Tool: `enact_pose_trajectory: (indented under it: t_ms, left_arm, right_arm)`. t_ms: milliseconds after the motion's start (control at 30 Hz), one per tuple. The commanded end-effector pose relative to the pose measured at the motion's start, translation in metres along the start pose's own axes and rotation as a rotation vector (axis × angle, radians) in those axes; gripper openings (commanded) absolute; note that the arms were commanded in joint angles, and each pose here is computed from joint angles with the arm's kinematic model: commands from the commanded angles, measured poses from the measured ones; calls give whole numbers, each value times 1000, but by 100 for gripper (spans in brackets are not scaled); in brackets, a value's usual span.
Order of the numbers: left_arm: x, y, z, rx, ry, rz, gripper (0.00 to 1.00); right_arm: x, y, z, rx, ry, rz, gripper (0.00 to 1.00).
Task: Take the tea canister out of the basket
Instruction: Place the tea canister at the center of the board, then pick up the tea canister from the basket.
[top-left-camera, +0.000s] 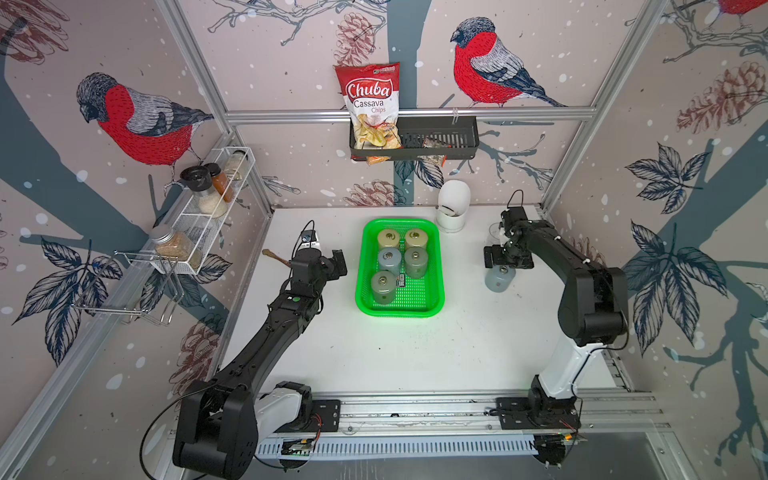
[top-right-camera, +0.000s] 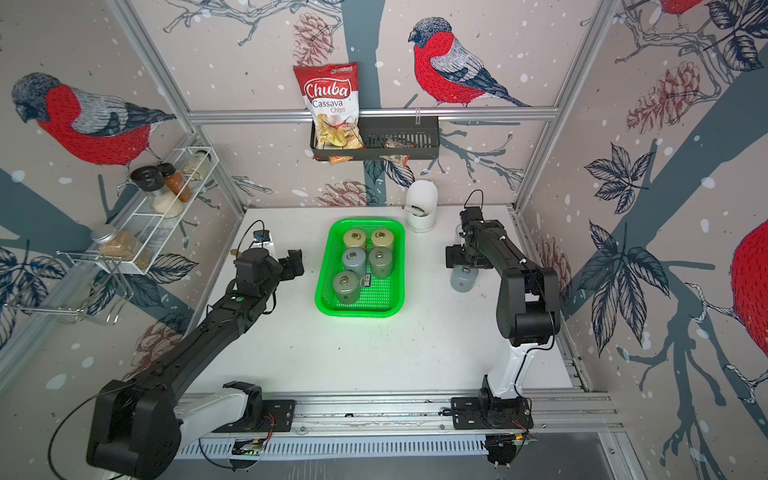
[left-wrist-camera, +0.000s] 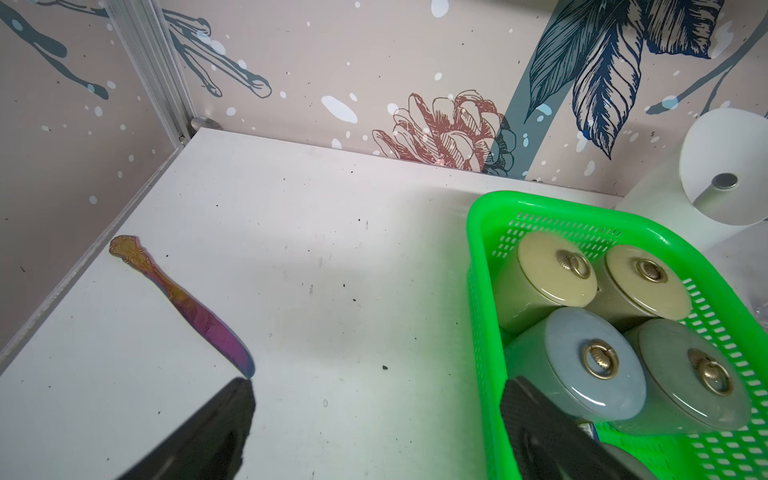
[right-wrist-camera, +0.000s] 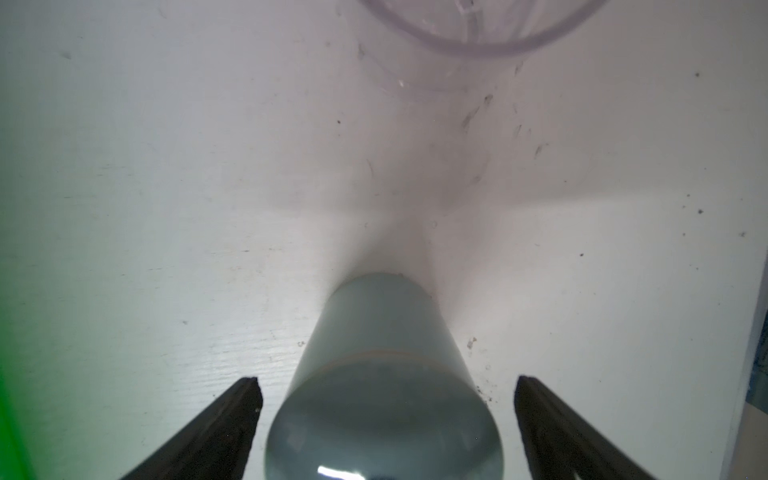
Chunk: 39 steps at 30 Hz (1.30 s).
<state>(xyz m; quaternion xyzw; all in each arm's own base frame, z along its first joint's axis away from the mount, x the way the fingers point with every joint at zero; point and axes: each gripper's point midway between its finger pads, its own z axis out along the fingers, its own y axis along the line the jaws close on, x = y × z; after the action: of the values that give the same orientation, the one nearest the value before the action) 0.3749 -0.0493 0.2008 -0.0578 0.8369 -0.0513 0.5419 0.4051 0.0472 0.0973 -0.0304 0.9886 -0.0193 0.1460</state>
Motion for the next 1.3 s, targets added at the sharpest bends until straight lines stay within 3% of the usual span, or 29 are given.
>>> enact_pose_trajectory:
  t_ms: [0, 367, 633, 800, 1000, 1267]
  left_arm:
    - [-4, 0, -2, -6, -15, -1, 97]
    - [-9, -2, -6, 7, -30, -17, 97]
    - [-10, -3, -9, 11, -24, -21, 97]
    - [-12, -3, -11, 13, -30, -28, 97]
    - [-12, -2, -13, 12, -35, -32, 97]
    - [-12, -2, -14, 12, -36, -30, 97]
  right_arm:
    - [-9, -6, -17, 66, -56, -7, 100]
    - [-31, 36, -69, 104, -209, -116, 100]
    - [-34, 95, -91, 31, -262, -249, 100]
    - [-22, 152, -103, -86, -246, -390, 100]
    - [-4, 206, -98, -161, -179, -552, 100]
    - [-7, 239, -65, -138, -115, -650, 98]
